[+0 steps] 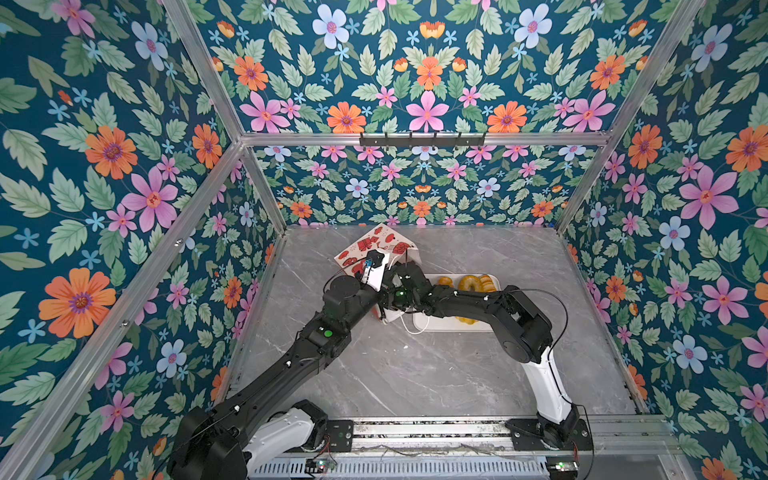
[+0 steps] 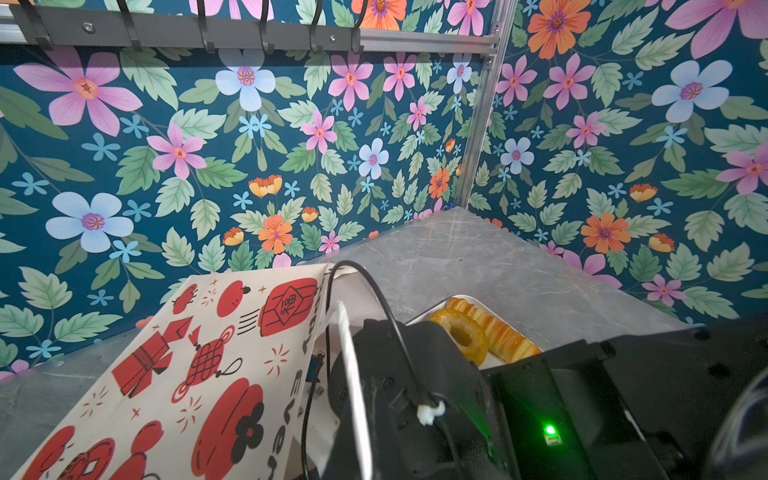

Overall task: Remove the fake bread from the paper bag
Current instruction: 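Close the tongs on the yellow croissant inside the bag with the right gripper, then pull the yellow croissant out of the bag onto the table with the right gripper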

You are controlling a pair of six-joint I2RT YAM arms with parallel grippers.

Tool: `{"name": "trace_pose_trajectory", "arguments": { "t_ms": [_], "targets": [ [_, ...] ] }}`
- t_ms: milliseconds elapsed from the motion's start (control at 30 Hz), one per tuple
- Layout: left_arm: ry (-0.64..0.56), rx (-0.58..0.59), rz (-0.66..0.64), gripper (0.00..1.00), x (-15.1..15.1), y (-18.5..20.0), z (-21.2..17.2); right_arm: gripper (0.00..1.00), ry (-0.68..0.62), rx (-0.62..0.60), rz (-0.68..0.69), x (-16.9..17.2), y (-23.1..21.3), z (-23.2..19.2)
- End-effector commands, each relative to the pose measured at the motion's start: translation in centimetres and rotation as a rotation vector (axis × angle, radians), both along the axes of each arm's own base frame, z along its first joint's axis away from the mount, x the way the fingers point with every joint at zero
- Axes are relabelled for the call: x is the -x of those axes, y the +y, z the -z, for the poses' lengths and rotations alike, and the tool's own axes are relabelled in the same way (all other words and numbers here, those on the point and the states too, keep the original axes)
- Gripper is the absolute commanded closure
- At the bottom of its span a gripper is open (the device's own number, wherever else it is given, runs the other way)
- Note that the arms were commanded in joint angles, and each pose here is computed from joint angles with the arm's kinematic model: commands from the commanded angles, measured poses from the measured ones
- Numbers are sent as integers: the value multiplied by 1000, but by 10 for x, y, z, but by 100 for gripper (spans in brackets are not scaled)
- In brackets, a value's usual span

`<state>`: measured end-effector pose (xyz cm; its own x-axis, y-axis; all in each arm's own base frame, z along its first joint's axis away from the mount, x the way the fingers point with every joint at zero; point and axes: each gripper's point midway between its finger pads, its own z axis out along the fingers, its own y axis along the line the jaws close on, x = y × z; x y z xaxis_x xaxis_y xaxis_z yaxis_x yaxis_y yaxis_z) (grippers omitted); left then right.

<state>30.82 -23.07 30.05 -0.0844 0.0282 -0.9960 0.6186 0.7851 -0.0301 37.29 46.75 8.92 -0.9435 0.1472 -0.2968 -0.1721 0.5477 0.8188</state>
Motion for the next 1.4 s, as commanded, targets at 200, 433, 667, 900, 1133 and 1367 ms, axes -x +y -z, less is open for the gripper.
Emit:
{"name": "trace_pose_trajectory", "arguments": {
  "t_ms": [200, 433, 667, 900, 1133, 1367],
  "targets": [
    [-30, 11, -3, 100, 0, 1, -8, 85, -21, 13, -39, 17, -15, -11],
    [-23, 1, -3, 100, -3, -1, -3, 91, 3, 25, -90, 42, -30, -14],
    [-18, -4, -6, 100, -5, -2, 1, 94, 31, 56, -102, 66, -53, -14],
    [-15, -12, -15, 100, -6, -1, 3, 94, 42, 48, -111, 88, -71, -21],
    [-17, -15, -14, 100, -8, -2, 3, 95, 28, 49, -117, 106, -87, -39],
    [-23, -23, -23, 100, -9, -1, 3, 96, 55, 91, -126, 126, -108, -41]
  ]
}}
